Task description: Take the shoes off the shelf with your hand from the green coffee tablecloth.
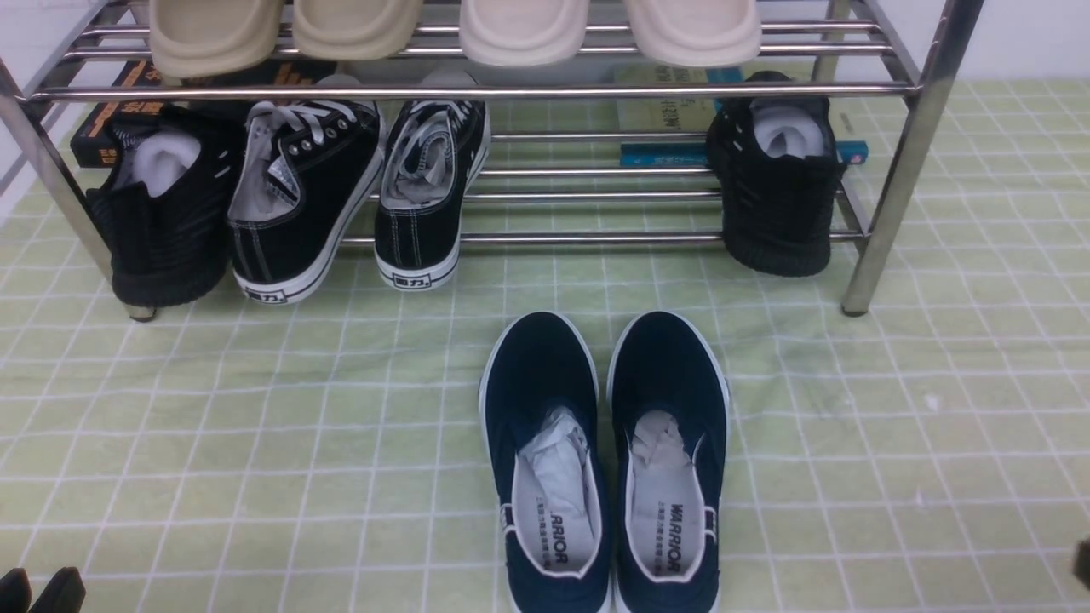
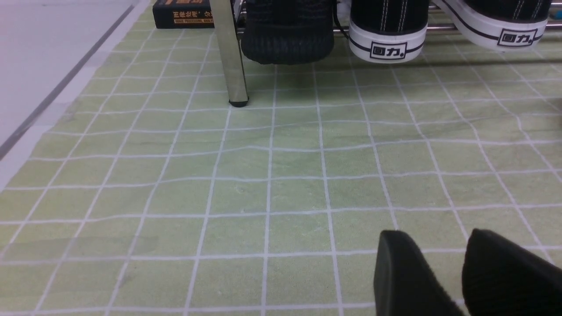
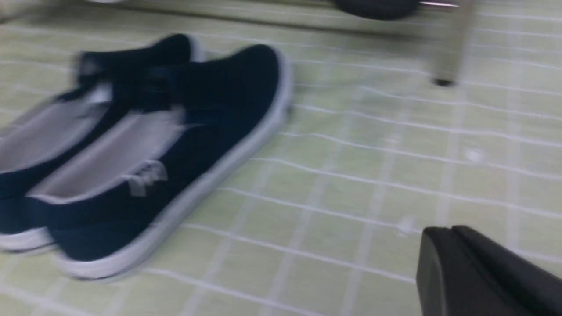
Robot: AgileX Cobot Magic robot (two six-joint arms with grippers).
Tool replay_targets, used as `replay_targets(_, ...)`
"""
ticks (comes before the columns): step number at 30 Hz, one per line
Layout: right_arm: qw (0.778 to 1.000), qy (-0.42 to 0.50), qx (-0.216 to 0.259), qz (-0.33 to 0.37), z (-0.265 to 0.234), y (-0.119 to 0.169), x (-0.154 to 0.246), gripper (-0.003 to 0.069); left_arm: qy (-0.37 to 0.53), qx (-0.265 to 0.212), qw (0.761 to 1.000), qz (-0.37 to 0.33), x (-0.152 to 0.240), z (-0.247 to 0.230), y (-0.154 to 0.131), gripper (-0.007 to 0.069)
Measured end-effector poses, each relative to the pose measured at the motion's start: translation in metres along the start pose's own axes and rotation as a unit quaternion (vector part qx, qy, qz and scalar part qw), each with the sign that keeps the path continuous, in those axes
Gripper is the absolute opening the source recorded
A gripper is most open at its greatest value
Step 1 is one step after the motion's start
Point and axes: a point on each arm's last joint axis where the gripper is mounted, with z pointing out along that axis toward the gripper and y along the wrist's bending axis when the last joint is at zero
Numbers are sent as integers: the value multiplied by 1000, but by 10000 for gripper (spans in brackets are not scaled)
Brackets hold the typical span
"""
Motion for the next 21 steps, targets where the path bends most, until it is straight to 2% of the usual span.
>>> replay_targets(1, 1000, -3, 4, 1, 0, -1, 0, 17, 0, 0, 1000, 0, 0, 0, 0, 242)
replay_targets(5, 996, -22, 80, 17, -3, -13, 22, 21, 0, 0, 1000, 0, 0, 0, 0, 242)
replay_targets(9, 992, -39, 118, 27, -8, -17, 23, 26, 0, 0, 1000, 0, 0, 0, 0, 242)
replay_targets(21, 990, -20, 138, -3, -11, -18, 25, 43, 0, 0, 1000, 0, 0, 0, 0, 242)
